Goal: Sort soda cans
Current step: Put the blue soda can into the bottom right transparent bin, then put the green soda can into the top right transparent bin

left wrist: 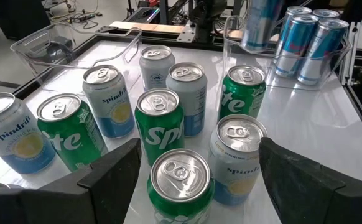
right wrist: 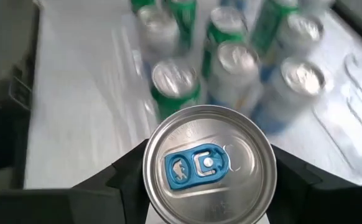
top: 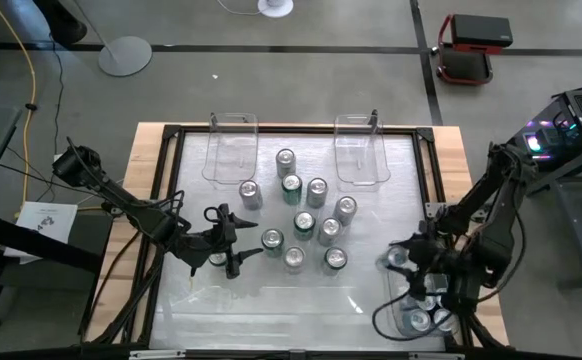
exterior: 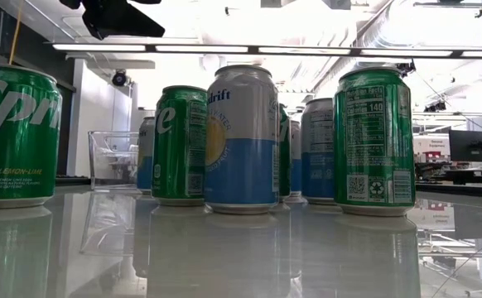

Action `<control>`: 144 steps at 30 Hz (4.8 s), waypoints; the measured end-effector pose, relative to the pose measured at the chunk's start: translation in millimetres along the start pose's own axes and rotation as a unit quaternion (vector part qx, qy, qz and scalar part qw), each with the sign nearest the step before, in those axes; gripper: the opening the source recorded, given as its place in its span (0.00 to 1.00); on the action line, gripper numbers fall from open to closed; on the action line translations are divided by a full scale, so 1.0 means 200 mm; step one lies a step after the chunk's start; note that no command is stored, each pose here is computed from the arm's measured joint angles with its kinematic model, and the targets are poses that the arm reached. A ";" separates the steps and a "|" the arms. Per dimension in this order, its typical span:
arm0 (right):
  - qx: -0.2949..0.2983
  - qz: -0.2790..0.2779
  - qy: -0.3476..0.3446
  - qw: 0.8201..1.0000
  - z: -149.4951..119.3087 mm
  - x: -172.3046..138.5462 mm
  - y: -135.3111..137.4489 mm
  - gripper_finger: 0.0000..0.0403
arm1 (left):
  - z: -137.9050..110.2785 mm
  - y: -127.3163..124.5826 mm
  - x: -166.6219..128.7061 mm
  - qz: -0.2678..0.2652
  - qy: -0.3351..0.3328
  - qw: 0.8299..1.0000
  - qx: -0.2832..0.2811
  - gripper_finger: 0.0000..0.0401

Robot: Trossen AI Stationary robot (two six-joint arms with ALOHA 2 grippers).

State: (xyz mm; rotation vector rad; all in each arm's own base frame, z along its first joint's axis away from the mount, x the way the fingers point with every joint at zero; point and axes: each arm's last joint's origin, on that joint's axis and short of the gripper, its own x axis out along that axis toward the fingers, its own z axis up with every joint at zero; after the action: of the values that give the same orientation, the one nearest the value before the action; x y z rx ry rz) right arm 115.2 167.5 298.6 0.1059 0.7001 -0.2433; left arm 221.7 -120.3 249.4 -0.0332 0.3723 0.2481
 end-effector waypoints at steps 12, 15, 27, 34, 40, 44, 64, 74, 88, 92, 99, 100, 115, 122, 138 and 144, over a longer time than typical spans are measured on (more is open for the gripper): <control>0.066 -0.009 0.054 0.996 -0.16 -0.15 -0.06 0.54 | 0.00 0.00 0.00 0.000 0.000 1.000 0.000 0.76; 0.081 -0.027 0.093 0.992 -0.21 -0.17 -0.07 0.54 | 0.00 0.00 0.00 0.000 0.000 1.000 0.001 0.76; 0.110 -0.075 0.122 0.984 -0.38 -0.23 -0.01 0.54 | 0.00 0.00 0.00 0.001 0.002 1.000 0.006 0.76; 0.116 -0.098 0.117 0.981 -0.48 -0.23 0.05 0.54 | 0.00 0.00 0.00 0.000 0.002 1.000 0.006 0.76; 0.108 -0.110 0.119 0.981 -0.51 -0.22 0.07 0.54 | 0.00 0.00 0.00 0.001 0.001 1.000 0.006 0.76; 0.107 -0.111 0.121 0.981 -0.51 -0.22 0.07 0.54 | 0.00 0.00 0.00 0.001 0.001 1.000 0.007 0.76; 0.116 -0.103 0.167 0.974 -0.51 -0.23 0.07 0.60 | 0.00 0.00 0.00 0.001 0.001 1.000 0.006 0.76; 0.121 -0.096 0.169 0.973 -0.51 -0.23 0.08 0.60 | 0.00 0.00 0.00 0.001 -0.001 1.000 0.004 0.76; 0.107 -0.099 0.178 0.973 -0.48 -0.19 0.09 0.66 | 0.00 0.00 0.00 0.004 -0.001 1.000 0.004 0.76; 0.108 -0.104 0.189 0.970 -0.48 -0.20 0.09 0.72 | 0.00 0.00 0.00 0.004 -0.001 1.000 0.004 0.76; 0.137 -0.083 0.200 0.967 -0.43 -0.23 0.05 0.73 | 0.00 0.00 0.00 0.004 -0.002 1.000 0.004 0.76; 0.142 -0.079 0.202 0.966 -0.42 -0.23 0.03 0.73 | 0.00 0.00 0.00 0.004 -0.002 1.000 0.004 0.76; 0.159 -0.041 0.219 0.962 -0.31 -0.22 -0.02 0.73 | 0.00 0.00 0.00 0.004 -0.002 1.000 0.000 0.76; 0.124 0.038 0.191 0.973 -0.18 -0.09 0.08 0.73 | 0.00 0.01 0.01 0.009 -0.003 1.000 -0.002 0.76; -0.058 0.066 -0.047 0.995 0.14 0.17 0.17 0.73 | 0.03 0.04 0.03 0.019 -0.011 1.000 -0.012 0.76; -0.058 0.097 -0.053 0.992 0.26 0.37 0.23 0.73 | 0.03 0.05 0.04 0.022 -0.011 1.000 -0.011 0.76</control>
State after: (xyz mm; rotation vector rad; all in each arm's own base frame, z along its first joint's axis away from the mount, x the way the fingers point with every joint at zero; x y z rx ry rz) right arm 214.2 188.4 291.4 0.0484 0.5924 -0.0220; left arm 228.8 -109.1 252.0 -0.0438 0.3493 0.2962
